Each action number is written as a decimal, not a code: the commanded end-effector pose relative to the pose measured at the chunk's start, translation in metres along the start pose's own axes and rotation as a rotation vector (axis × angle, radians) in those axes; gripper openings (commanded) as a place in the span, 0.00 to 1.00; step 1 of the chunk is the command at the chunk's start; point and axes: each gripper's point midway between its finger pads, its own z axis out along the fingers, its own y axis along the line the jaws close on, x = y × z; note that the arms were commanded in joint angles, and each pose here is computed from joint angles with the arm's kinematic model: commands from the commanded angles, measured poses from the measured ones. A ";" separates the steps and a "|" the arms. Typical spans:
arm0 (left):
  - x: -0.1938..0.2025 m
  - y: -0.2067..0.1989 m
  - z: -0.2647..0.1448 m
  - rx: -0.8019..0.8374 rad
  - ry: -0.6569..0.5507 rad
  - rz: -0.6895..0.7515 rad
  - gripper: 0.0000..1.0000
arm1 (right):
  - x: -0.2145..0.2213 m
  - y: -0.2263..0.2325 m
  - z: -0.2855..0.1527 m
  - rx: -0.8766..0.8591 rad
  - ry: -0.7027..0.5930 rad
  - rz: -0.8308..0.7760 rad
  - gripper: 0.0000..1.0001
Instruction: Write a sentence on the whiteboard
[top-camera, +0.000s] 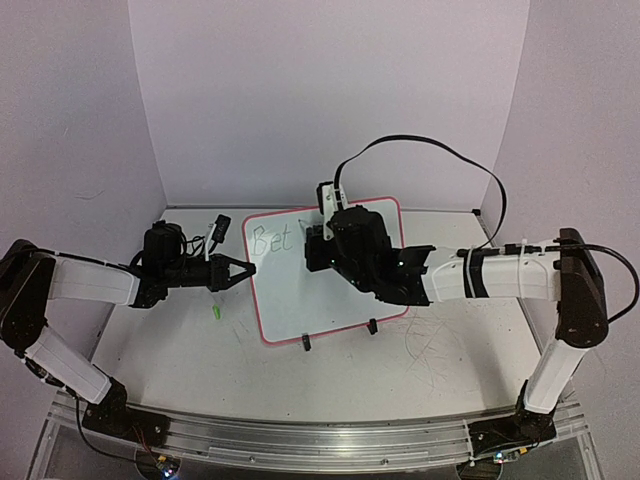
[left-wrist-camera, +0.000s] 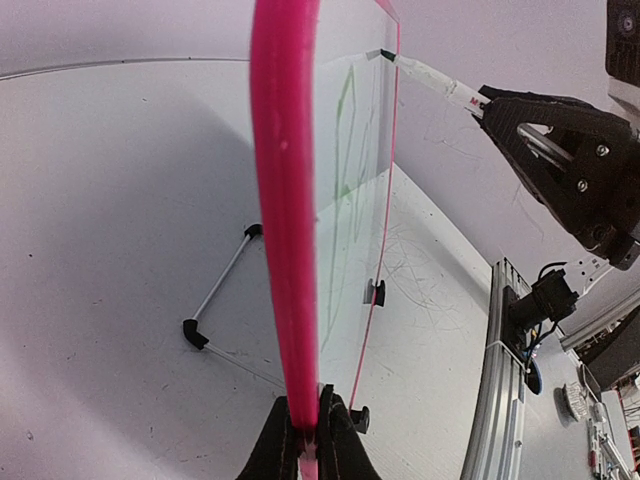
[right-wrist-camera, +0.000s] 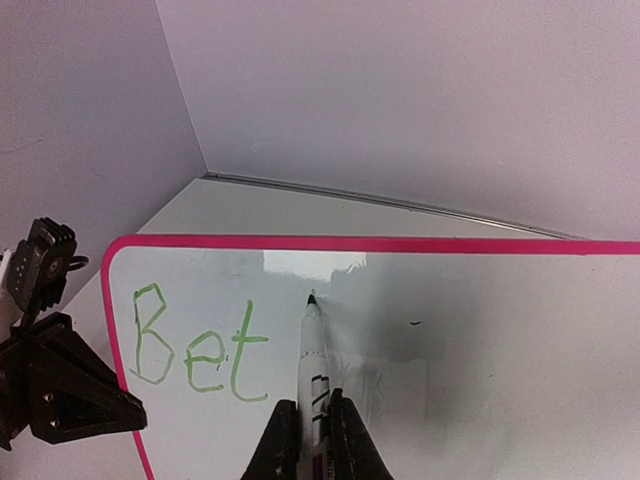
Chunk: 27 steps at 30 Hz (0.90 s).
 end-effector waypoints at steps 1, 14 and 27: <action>-0.017 -0.001 0.000 -0.030 -0.032 0.071 0.00 | -0.003 0.002 0.002 0.009 -0.001 0.019 0.00; -0.019 -0.002 0.000 -0.027 -0.034 0.073 0.00 | 0.016 0.004 -0.004 0.004 0.048 0.022 0.00; -0.019 -0.002 0.001 -0.025 -0.032 0.073 0.00 | 0.035 0.006 -0.011 0.001 0.087 0.028 0.00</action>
